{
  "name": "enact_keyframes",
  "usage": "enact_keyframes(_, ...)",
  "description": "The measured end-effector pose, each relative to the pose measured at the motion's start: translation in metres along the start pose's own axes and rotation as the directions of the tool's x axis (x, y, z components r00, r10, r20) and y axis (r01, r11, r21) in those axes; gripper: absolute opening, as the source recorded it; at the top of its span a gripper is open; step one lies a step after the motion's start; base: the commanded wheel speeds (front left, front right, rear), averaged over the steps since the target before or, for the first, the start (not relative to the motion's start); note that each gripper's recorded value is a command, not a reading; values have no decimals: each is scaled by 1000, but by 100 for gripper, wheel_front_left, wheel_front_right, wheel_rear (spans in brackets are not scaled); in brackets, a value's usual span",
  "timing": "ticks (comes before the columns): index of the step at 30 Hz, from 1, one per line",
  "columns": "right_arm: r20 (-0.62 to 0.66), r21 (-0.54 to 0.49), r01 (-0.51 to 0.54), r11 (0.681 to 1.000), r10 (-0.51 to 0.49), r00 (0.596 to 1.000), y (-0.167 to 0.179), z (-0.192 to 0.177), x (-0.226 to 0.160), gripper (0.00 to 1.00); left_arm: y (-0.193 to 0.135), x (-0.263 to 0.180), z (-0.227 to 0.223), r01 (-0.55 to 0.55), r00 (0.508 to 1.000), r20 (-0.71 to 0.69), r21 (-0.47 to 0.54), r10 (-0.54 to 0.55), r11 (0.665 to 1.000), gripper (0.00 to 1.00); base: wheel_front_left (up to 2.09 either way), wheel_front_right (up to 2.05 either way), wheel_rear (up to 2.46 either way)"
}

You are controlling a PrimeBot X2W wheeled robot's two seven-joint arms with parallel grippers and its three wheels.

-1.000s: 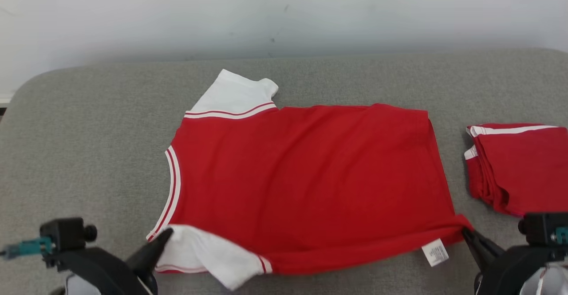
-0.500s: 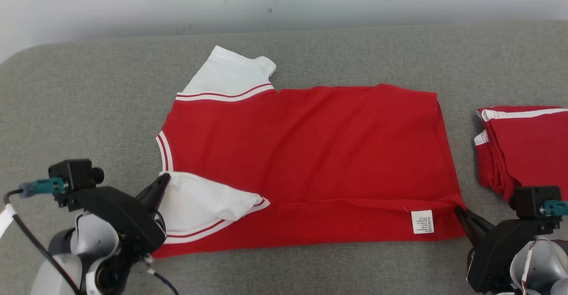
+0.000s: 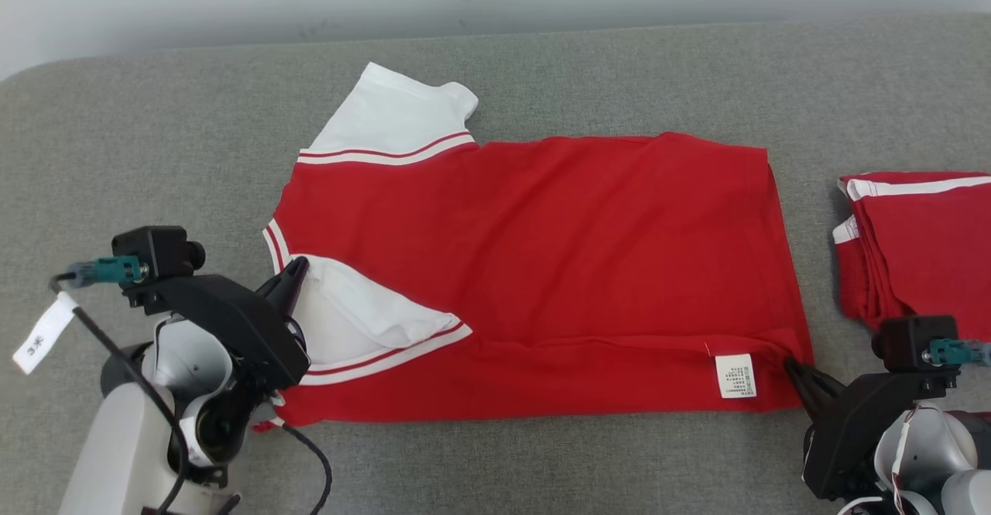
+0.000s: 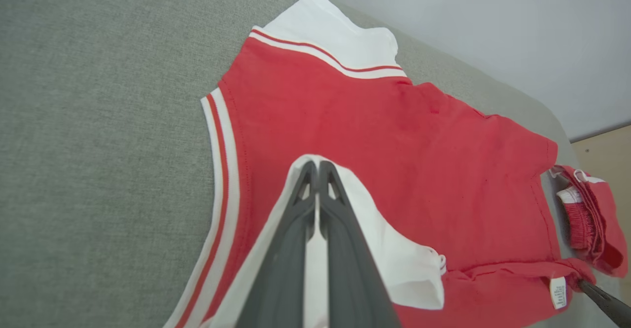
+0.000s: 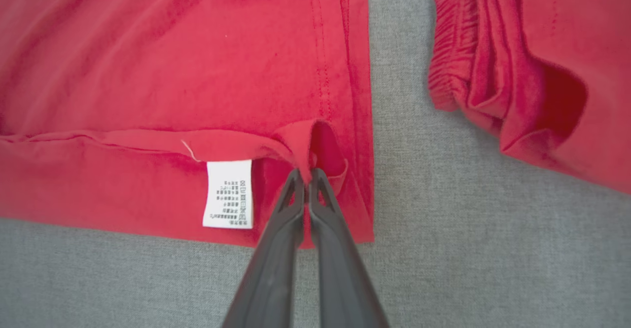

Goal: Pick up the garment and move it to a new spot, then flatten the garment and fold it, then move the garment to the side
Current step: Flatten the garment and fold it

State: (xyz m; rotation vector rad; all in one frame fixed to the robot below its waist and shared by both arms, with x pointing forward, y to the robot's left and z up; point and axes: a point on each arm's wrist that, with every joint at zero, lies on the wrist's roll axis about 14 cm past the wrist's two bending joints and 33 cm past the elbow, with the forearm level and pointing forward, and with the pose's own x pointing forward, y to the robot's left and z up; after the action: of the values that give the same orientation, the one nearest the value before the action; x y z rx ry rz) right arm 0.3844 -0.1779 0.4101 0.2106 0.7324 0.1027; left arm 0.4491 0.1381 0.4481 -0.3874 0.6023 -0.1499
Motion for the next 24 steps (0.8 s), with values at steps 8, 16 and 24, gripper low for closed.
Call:
enact_keyframes(8,6,6,12,1000,-12,1000,-3,0,4,0,1,11,9,-10,1000,25,19,10,1000,0,0,0,0)
enact_keyframes(16,13,12,12,1000,-12,1000,-2,-2,6,0,5,17,4,-23,1000,16,31,22,999,0,0,0,0)
enact_keyframes(24,49,18,24,1000,-25,998,-5,7,8,0,7,22,1,-31,999,15,67,30,997,17,0,0,0)
